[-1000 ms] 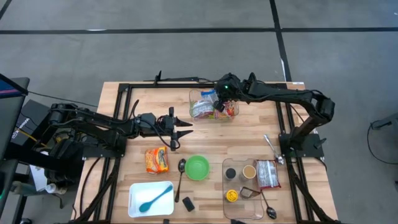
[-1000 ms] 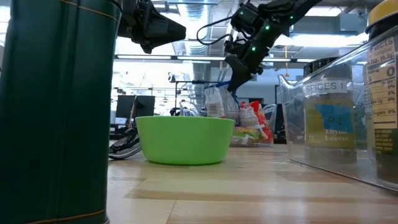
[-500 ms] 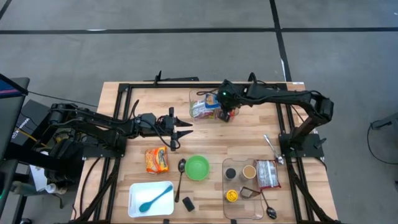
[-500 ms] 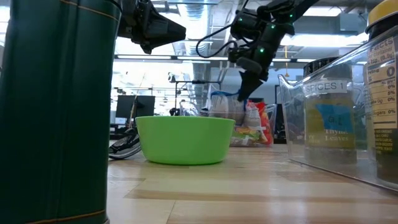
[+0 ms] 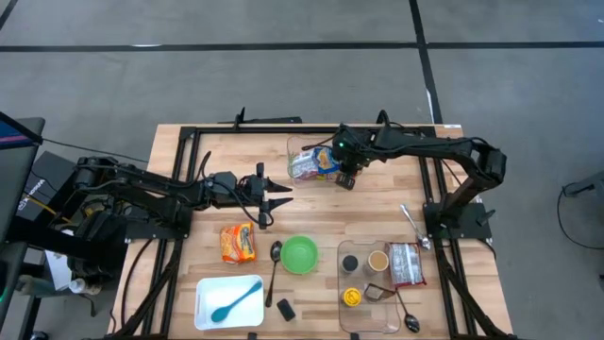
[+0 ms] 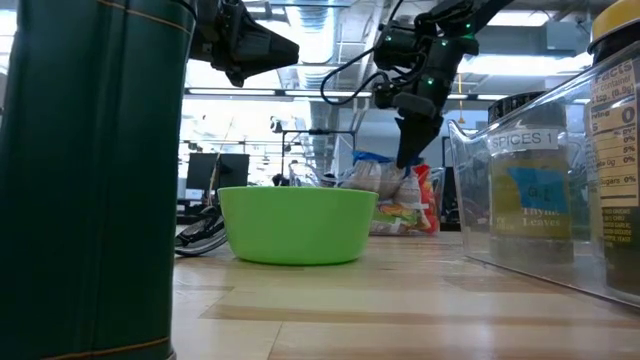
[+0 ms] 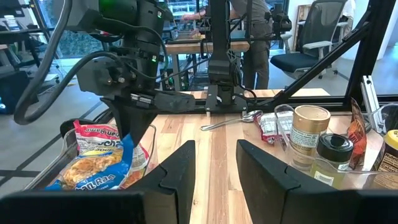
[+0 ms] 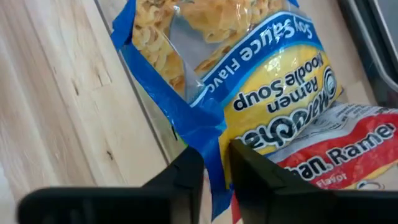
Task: Pick & Place Food Item
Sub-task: Put the blue noodle pack into the top transparent bin
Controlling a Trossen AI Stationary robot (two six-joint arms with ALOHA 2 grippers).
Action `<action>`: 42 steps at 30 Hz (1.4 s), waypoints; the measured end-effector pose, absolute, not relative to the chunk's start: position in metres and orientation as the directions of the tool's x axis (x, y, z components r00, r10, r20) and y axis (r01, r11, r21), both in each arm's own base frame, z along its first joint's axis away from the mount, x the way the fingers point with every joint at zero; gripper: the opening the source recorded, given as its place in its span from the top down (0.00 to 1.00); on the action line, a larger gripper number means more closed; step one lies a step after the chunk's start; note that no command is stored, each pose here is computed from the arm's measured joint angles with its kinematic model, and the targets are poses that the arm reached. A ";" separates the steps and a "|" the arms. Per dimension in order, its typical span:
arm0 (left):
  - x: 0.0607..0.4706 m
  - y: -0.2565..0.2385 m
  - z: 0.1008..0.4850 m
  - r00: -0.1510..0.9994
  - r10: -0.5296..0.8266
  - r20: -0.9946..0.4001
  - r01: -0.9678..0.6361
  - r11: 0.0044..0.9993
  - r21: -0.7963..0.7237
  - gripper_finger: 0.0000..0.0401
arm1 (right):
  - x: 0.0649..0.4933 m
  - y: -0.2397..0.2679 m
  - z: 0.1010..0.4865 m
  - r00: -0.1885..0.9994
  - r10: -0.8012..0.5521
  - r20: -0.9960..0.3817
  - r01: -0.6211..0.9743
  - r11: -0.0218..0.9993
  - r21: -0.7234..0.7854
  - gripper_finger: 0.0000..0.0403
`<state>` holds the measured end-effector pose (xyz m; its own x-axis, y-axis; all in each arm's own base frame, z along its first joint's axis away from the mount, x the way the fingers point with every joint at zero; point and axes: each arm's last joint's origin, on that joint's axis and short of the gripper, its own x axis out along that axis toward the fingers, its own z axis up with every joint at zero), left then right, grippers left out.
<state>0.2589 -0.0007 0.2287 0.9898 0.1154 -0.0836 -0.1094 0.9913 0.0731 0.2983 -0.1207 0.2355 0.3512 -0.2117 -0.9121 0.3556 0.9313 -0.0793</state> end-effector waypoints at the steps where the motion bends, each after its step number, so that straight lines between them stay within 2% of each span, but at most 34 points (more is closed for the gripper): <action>1: 0.259 -0.001 0.229 0.990 0.115 -0.084 -0.109 0.991 0.073 0.73 | 0.298 -0.121 0.235 0.350 -0.211 -0.913 0.355 0.931 -0.079 0.80; 12: 0.259 -0.001 0.229 0.990 0.115 -0.084 -0.109 0.991 0.073 0.73 | 0.298 -0.120 0.235 0.356 -0.190 -0.915 0.356 0.933 -0.055 0.51; 19: 0.259 -0.001 0.229 0.990 0.116 -0.084 -0.110 0.991 0.073 0.73 | 0.295 -0.118 0.240 0.332 -0.179 -0.926 0.354 0.934 -0.054 0.47; 25: 0.259 -0.001 0.229 0.990 0.116 -0.084 -0.110 0.991 0.073 0.73 | 0.302 -0.112 0.254 0.372 -0.172 -0.912 0.335 0.941 -0.040 0.52; 29: 0.259 -0.001 0.229 0.990 0.116 -0.084 -0.110 0.991 0.073 0.73 | 0.310 -0.110 0.264 0.434 -0.178 -0.883 0.322 0.946 -0.033 0.59; 36: 0.259 -0.001 0.229 0.990 0.116 -0.085 -0.110 0.991 0.074 0.73 | 0.322 -0.113 0.270 0.535 -0.211 -0.818 0.322 0.946 -0.033 0.82; 40: 0.259 -0.001 0.227 0.988 0.116 -0.104 -0.108 0.991 0.076 0.73 | 0.321 -0.115 0.266 0.532 -0.215 -0.819 0.329 0.944 -0.034 0.97; 42: 0.259 -0.001 0.227 0.988 0.116 -0.104 -0.108 0.991 0.076 0.73 | 0.318 -0.117 0.260 0.514 -0.211 -0.832 0.334 0.942 -0.033 0.98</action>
<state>0.2588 -0.0006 0.2267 0.9878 0.1158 -0.1038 -0.1083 0.9912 0.0757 0.3181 -0.1165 0.2604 0.5137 -0.2112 -0.8315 0.3337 0.9421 -0.0331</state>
